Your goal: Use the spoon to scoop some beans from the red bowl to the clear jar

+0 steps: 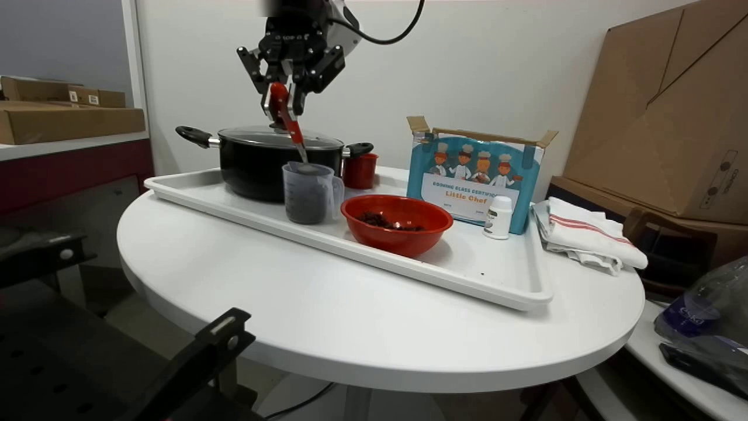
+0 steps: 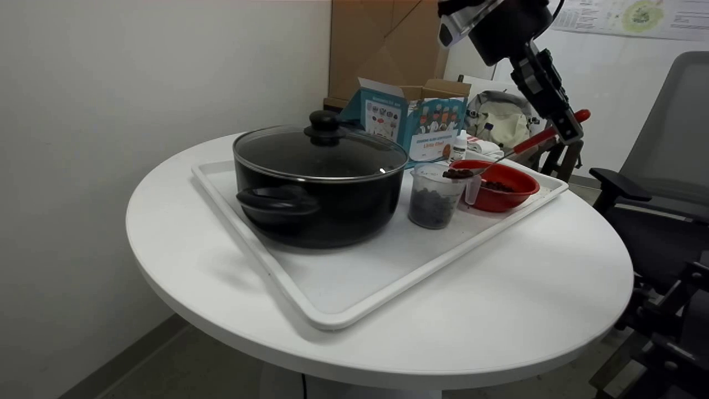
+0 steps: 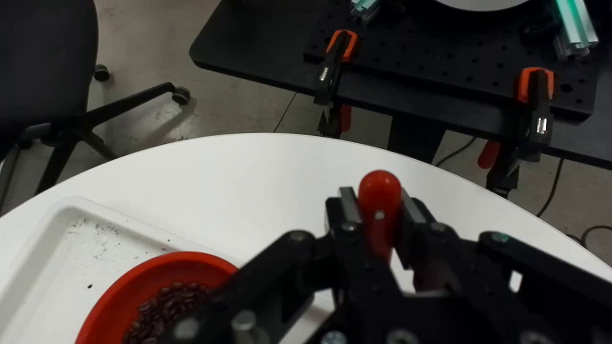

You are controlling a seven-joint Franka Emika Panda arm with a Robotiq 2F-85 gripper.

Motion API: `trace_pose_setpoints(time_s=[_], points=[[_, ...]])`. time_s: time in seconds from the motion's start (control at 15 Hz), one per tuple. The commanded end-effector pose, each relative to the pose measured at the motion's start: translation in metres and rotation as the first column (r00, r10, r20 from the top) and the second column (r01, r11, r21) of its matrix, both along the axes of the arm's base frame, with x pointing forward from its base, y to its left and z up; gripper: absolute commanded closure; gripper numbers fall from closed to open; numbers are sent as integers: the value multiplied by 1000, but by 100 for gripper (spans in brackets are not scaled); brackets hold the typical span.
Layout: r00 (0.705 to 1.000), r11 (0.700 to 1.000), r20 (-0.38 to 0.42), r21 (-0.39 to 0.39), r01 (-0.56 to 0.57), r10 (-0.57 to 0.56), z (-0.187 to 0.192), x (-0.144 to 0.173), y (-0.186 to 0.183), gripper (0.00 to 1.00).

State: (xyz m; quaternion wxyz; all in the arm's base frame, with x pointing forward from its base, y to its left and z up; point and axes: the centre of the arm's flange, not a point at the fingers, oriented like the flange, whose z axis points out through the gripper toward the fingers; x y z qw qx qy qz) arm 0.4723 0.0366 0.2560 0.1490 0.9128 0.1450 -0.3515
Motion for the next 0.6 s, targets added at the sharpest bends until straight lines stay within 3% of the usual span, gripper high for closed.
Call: trace_pose_setpoints(time_s=[0.0,0.53], points=[[999,1000,-53,-2,-10,10,2,17,7,90],[992,1000,-123,11,-21,22,15,37,26,90]])
